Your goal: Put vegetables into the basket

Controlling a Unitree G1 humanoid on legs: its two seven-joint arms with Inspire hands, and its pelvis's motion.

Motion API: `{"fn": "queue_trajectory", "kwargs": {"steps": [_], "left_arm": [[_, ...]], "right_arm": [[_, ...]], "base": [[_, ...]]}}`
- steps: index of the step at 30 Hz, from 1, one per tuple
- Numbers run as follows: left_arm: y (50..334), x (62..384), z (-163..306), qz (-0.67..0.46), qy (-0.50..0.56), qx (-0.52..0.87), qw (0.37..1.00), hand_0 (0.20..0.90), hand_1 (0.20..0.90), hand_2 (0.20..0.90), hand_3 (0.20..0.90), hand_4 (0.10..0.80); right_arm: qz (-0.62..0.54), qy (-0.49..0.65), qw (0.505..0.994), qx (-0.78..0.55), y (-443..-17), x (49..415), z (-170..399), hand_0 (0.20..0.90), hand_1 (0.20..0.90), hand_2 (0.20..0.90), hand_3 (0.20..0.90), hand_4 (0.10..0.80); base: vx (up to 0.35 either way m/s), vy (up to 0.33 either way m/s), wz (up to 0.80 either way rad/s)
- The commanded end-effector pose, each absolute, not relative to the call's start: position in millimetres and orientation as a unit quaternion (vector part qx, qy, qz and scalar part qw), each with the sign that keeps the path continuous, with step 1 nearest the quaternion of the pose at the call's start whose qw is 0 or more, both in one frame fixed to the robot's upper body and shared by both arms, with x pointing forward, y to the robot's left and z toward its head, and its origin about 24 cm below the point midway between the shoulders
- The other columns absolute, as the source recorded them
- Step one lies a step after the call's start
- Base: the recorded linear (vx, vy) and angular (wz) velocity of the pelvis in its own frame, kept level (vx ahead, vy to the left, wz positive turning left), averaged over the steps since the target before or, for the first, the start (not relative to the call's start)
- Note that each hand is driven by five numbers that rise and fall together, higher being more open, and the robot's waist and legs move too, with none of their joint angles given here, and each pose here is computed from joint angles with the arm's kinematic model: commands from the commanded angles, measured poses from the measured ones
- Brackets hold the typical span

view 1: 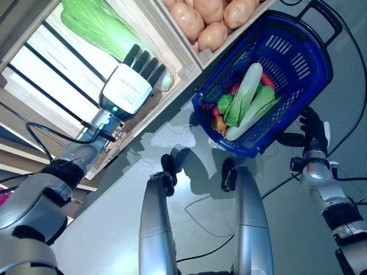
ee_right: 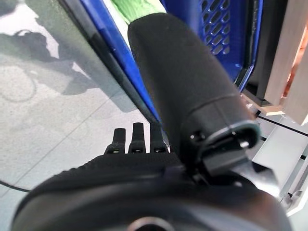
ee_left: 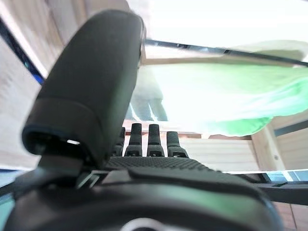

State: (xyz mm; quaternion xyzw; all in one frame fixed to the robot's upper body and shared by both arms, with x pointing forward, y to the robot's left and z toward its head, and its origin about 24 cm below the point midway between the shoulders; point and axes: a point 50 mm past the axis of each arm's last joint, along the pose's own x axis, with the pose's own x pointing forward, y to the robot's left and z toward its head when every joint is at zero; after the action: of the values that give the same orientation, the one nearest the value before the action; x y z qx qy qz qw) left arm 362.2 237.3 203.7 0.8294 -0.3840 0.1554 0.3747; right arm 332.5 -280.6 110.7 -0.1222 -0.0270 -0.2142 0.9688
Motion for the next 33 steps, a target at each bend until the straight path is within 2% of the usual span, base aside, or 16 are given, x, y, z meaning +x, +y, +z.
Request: {"fn": "queue_trajectory", "kwargs": {"steps": [1,18,23,33], "left_arm": [[239.5,359.8,277.6,0.303,-0.434,0.769,0.359,0.9,0.9,0.9,0.9,0.8],[227.0,376.6,283.3,0.278,-0.369,0.798,0.386,0.9,0.9,0.9,0.9,0.8],[230.0,382.5,277.8,0.261,-0.32,0.814,0.407,0.9,0.9,0.9,0.9,0.8],[238.0,385.9,271.9,0.277,-0.286,0.794,0.459,0.9,0.9,0.9,0.9,0.8]], "right_arm": [[-0.242,-0.12,0.958,-0.093,-293.7,331.0,158.2,0.9,0.9,0.9,0.9,0.8],[-0.229,-0.143,0.959,-0.081,-282.6,338.2,172.0,0.9,0.9,0.9,0.9,0.8],[-0.234,-0.135,0.959,-0.085,-286.1,336.5,167.8,0.9,0.9,0.9,0.9,0.8],[-0.237,-0.136,0.958,-0.09,-289.0,334.1,164.3,0.9,0.9,0.9,0.9,0.8]], "base": [[0.0,0.0,0.0],[0.001,-0.001,-0.02],[0.045,0.023,-0.08],[0.02,0.021,-0.05]]}}
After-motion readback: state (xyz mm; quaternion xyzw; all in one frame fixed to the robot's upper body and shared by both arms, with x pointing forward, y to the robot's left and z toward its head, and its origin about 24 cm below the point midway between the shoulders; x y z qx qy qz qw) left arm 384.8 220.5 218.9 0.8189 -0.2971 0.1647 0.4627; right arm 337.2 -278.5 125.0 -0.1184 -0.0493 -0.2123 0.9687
